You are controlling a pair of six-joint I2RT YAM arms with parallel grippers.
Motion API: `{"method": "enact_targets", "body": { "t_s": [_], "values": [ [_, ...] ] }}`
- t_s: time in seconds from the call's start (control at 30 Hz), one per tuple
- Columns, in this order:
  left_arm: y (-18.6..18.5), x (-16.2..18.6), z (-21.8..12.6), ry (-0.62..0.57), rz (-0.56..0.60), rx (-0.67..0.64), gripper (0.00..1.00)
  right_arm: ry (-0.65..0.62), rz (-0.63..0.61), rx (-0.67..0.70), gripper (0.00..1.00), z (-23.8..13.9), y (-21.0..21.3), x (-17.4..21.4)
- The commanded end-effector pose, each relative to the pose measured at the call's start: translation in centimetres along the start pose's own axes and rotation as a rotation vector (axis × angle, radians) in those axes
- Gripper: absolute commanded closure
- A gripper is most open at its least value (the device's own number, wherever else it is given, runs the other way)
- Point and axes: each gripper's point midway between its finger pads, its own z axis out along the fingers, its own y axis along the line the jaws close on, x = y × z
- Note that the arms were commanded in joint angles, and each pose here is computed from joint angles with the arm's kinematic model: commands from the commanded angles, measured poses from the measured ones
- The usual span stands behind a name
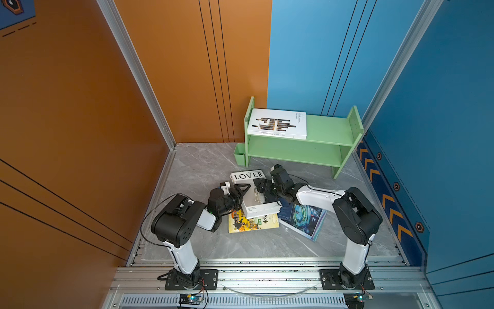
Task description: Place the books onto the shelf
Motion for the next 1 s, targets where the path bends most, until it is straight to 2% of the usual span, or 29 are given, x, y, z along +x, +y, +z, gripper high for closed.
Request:
{"method": "enact_targets", "body": {
  "t_s": [0.0, 0.23, 0.3, 0.4, 0.43, 0.57, 0.73, 0.87, 0.97],
  "values": [
    [-1.1, 2.3, 0.1, 0.102, 0.046, -0.011, 0.27, 0.071, -0.023, 0.014, 0.21, -0.6, -0.7, 1.8],
    [0.0, 2.7, -0.4, 0.125, 0.115, -0.185, 0.37, 0.052, -0.021, 0.007, 0.20, -1.2, -0.7, 1.0],
    [-0.1, 2.8, -0.4, 0.126, 0.143, -0.209, 0.44, 0.048, -0.024, -0.005, 0.19, -1.4, -0.5, 0.8],
    [-0.7, 3.3, 0.2, 0.149, 0.155, -0.203, 0.61, 0.043, -0.013, -0.031, 0.18, -1.5, -0.1, 0.5],
    [-0.7, 3.5, 0.4, 0.161, 0.154, -0.202, 0.63, 0.042, -0.011, -0.043, 0.18, -1.5, 0.2, 0.4],
    [-1.3, 3.8, 0.8, 0.168, 0.161, -0.192, 0.65, 0.031, -0.004, -0.054, 0.17, -1.7, 0.4, 0.0],
    [-3.0, 3.7, 0.4, 0.153, 0.196, -0.166, 0.74, -0.008, 0.005, -0.069, 0.15, -3.2, 0.5, -1.3],
    [-4.9, 3.7, -0.9, 0.137, 0.262, -0.190, 0.74, -0.084, -0.003, -0.086, 0.12, -6.2, 0.9, -3.6],
    [-7.4, 3.6, -2.6, 0.114, 0.356, -0.217, 0.76, -0.159, -0.040, -0.097, 0.09, -9.4, 1.7, -5.6]
  ]
}}
